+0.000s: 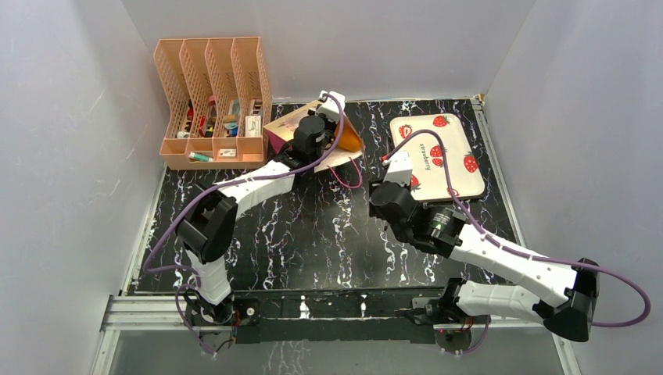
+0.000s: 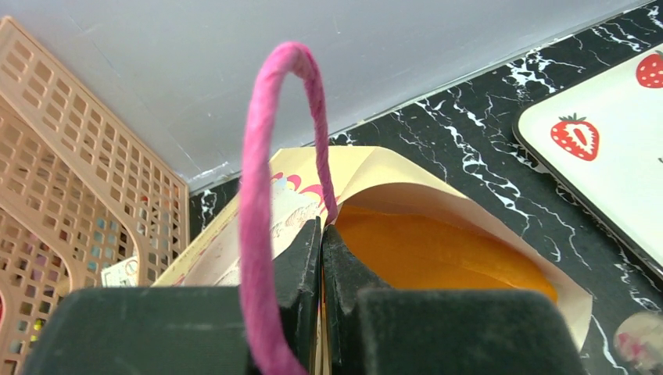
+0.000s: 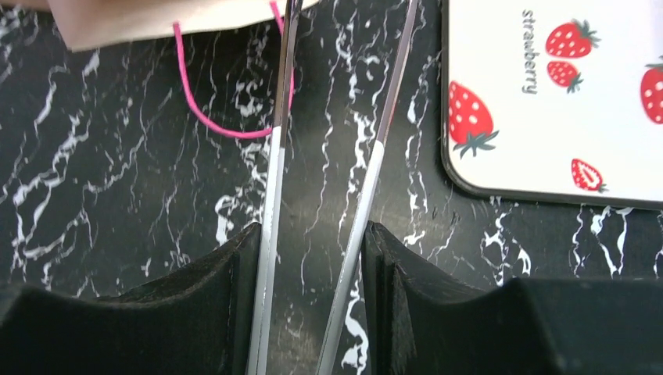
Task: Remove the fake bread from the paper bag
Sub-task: Adjust the paper bag at the center of the board, then take out the fake bread from the paper bag.
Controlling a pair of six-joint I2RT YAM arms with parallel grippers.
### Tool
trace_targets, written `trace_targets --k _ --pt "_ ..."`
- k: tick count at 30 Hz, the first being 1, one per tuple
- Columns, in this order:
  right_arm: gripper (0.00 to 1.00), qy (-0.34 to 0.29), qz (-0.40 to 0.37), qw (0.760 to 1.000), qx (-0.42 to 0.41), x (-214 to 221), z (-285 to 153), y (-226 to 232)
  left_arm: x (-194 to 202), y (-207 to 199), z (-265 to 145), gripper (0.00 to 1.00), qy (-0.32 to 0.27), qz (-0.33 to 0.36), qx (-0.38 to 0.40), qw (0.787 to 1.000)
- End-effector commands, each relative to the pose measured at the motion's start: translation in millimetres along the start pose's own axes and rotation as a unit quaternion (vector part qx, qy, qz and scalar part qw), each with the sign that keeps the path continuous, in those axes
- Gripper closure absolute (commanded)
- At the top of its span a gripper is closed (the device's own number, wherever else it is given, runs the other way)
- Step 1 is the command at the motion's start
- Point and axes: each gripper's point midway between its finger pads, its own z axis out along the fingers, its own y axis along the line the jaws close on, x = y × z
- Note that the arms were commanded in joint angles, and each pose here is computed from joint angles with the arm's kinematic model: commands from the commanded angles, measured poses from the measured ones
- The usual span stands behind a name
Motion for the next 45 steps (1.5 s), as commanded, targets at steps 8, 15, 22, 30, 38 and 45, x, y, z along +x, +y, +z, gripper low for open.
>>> trace_targets --k 8,15,22,30,38,45 --pt "0.74 0.035 0.031 0.998 -0.039 10.3 -19.1 20.1 -11.1 9.7 -13.8 1.0 0.024 -0.094 -0.022 0.995" --pt "0.74 0.046 0.033 0.997 -0.06 13.8 -20.8 33.2 -7.9 -1.4 -11.6 1.0 0.031 -0.094 -0.005 0.995" --pt "0.74 0.04 0.04 0.996 -0.076 4.1 -20.7 45.2 -7.0 -9.5 -12.1 1.0 0.035 -0.087 0.011 0.996" --pt "0.73 0.039 0.043 0.995 -0.086 3.3 -15.3 56.2 -6.9 -18.9 -14.0 1.0 0.04 -0.081 0.03 0.995" --pt "0.73 0.028 0.042 0.996 -0.076 0.3 -5.9 61.3 -9.5 -21.7 -16.9 1.0 0.044 -0.076 0.037 0.995" --pt "0.73 0.029 0.04 0.996 -0.076 2.7 0.3 67.1 -12.0 -28.6 -19.2 1.0 0.047 -0.077 0.048 0.995"
